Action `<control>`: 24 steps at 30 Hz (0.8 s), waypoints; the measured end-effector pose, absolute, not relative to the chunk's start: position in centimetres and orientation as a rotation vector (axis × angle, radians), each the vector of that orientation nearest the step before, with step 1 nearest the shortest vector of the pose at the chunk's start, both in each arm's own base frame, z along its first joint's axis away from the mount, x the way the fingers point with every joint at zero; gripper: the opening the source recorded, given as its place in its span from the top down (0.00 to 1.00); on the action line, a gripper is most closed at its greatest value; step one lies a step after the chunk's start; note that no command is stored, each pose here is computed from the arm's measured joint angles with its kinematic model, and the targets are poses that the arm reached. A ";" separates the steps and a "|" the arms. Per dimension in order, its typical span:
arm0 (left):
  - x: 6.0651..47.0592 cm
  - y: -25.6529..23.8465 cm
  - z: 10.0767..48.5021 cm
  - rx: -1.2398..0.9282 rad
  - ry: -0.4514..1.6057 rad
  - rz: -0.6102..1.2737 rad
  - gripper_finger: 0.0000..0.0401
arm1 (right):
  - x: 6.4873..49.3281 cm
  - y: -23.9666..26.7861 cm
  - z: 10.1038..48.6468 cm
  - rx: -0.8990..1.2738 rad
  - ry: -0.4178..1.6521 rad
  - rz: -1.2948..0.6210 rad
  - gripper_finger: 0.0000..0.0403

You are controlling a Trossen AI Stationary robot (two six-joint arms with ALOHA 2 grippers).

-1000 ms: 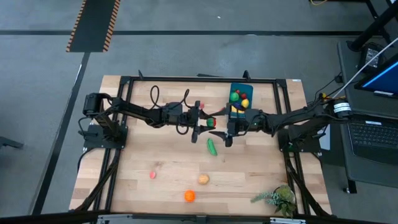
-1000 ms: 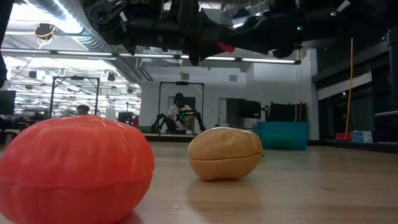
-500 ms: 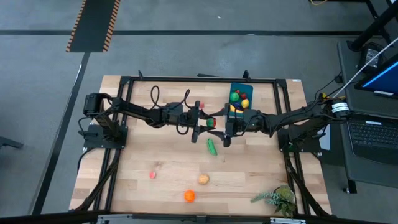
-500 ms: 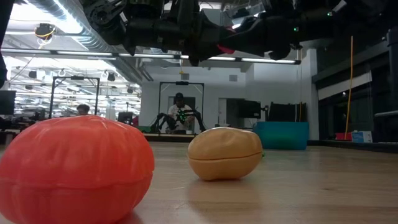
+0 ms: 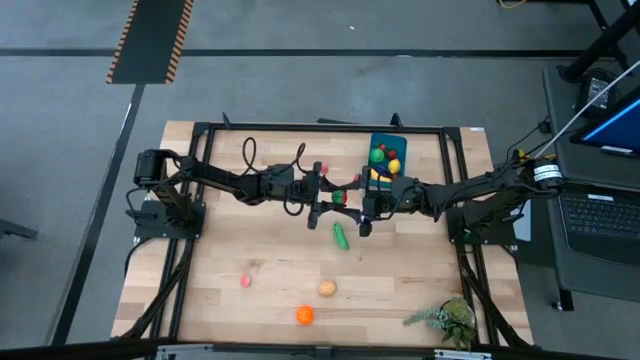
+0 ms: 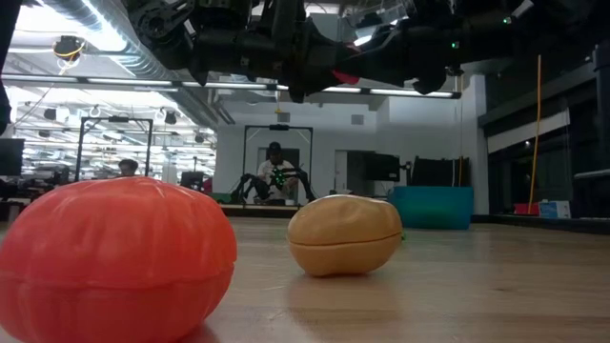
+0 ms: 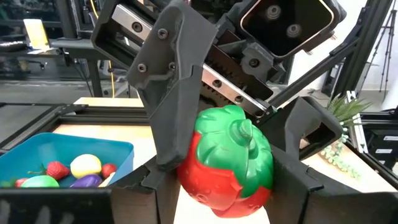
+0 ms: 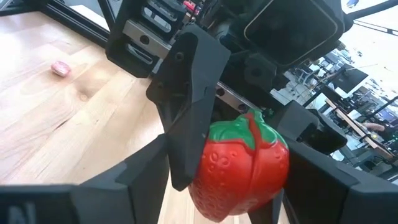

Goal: Pick and placing Produce into tupperware
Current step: Put the red strawberry into the blue bin

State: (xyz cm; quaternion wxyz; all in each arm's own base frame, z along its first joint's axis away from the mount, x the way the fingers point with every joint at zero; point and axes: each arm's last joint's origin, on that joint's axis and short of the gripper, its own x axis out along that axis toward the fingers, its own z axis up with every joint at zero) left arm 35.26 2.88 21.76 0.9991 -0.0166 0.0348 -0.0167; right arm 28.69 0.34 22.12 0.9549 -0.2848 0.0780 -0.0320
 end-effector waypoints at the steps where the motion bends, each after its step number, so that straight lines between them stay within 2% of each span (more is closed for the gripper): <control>1: 35.3 2.9 21.8 -0.034 0.069 -0.035 0.58 | 28.7 0.3 22.1 -0.578 0.158 -0.066 0.33; 6: 35.3 2.9 21.8 -0.054 0.067 -0.039 0.58 | 28.7 0.3 22.0 -0.573 0.172 -0.066 0.29; 24: 35.4 3.0 22.3 -0.134 0.041 -0.059 0.58 | 28.6 0.8 21.9 -0.647 0.191 -0.057 0.28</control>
